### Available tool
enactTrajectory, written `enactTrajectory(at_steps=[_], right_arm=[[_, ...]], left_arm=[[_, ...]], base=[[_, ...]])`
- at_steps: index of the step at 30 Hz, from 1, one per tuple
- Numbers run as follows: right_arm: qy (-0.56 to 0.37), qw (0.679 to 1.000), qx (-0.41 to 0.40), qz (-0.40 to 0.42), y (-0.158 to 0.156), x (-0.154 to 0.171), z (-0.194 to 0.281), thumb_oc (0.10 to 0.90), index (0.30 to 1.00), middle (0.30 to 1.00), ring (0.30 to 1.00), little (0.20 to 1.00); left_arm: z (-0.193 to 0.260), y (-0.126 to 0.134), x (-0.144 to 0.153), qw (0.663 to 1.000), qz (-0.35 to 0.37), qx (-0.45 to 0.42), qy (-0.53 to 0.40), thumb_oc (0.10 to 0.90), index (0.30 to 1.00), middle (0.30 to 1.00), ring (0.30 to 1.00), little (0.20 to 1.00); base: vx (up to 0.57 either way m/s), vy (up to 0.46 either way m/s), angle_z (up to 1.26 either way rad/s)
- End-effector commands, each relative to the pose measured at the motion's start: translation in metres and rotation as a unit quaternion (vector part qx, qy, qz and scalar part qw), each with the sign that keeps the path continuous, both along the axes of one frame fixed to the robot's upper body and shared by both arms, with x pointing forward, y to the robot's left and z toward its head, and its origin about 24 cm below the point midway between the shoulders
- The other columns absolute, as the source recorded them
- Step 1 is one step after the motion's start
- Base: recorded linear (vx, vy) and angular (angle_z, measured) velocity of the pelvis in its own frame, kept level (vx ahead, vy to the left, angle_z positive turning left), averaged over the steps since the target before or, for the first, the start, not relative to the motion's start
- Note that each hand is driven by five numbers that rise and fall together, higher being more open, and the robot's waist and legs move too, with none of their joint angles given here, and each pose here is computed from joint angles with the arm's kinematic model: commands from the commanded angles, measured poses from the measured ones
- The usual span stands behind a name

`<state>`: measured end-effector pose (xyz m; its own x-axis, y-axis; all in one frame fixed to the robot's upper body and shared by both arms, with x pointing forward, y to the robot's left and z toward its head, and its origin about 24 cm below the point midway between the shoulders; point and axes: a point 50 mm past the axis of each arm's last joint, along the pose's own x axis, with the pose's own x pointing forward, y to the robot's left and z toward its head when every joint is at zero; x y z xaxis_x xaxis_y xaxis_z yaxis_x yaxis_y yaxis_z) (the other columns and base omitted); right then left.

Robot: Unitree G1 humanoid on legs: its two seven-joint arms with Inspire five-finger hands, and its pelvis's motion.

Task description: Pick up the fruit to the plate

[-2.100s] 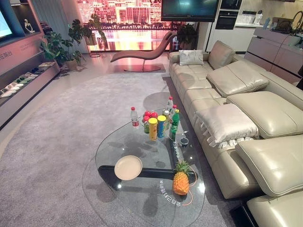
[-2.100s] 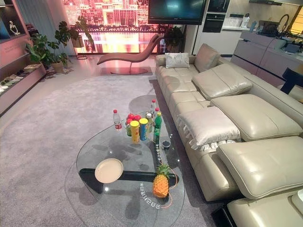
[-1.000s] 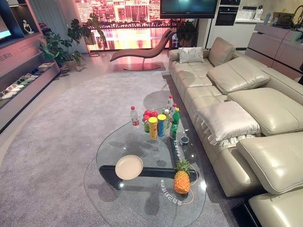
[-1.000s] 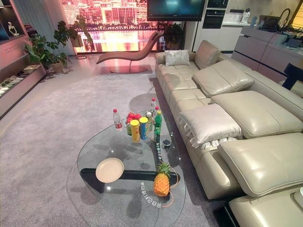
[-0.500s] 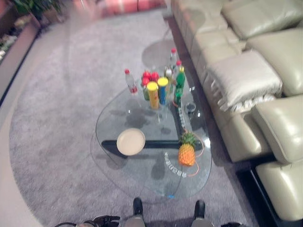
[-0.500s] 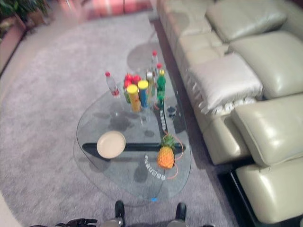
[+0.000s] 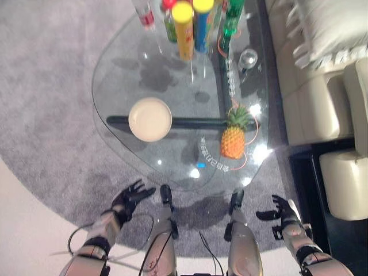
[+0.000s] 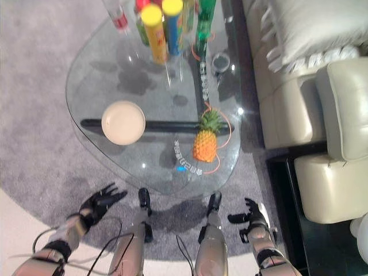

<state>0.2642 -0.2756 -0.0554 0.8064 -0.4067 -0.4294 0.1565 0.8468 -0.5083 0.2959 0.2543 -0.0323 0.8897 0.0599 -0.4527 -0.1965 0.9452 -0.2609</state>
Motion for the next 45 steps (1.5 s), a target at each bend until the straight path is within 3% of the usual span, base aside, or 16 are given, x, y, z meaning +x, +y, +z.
enactTrajectory(at_steps=[1, 10, 22, 32, 39, 45], right_arm=[[-0.035, 0.998, -0.016, -0.047, -0.023, -0.007, 0.010, 0.800, 0.900, 0.900, 0.900, 0.900], [-0.073, 0.996, -0.015, -0.038, -0.018, 0.020, 0.032, 0.800, 0.900, 0.900, 0.900, 0.900], [-0.132, 0.991, -0.009, -0.034, -0.018, 0.041, 0.059, 0.800, 0.900, 0.900, 0.900, 0.900], [-0.165, 0.983, -0.020, -0.078, -0.027, 0.045, 0.073, 0.800, 0.900, 0.900, 0.900, 0.900], [-0.271, 0.939, -0.026, -0.210, -0.056, 0.043, 0.105, 0.800, 0.900, 0.900, 0.900, 0.900], [-0.390, 0.882, 0.030, -0.263, -0.062, 0.052, 0.148, 0.800, 0.900, 0.900, 0.900, 0.900]], left_arm=[[-0.022, 0.018, -0.029, 0.998, 0.050, 0.003, 0.045, 0.800, 0.900, 0.900, 0.900, 0.900], [-0.004, 0.015, -0.007, 0.998, 0.047, 0.028, 0.031, 0.800, 0.900, 0.900, 0.900, 0.900], [0.004, 0.030, -0.005, 0.990, 0.110, 0.085, 0.036, 0.800, 0.900, 0.900, 0.900, 0.900], [0.004, 0.031, -0.005, 0.987, 0.108, 0.107, 0.045, 0.800, 0.900, 0.900, 0.900, 0.900], [-0.001, 0.026, -0.008, 0.987, 0.099, 0.115, 0.049, 0.800, 0.900, 0.900, 0.900, 0.900], [-0.003, 0.025, -0.009, 0.986, 0.096, 0.123, 0.053, 0.800, 0.900, 0.900, 0.900, 0.900]], base=[[-0.12, -0.013, -0.01], [-0.09, -0.019, 0.06], [-0.02, -0.011, -0.04], [0.00, 0.000, 0.00], [0.00, -0.007, 0.02], [0.00, 0.000, 0.00]])
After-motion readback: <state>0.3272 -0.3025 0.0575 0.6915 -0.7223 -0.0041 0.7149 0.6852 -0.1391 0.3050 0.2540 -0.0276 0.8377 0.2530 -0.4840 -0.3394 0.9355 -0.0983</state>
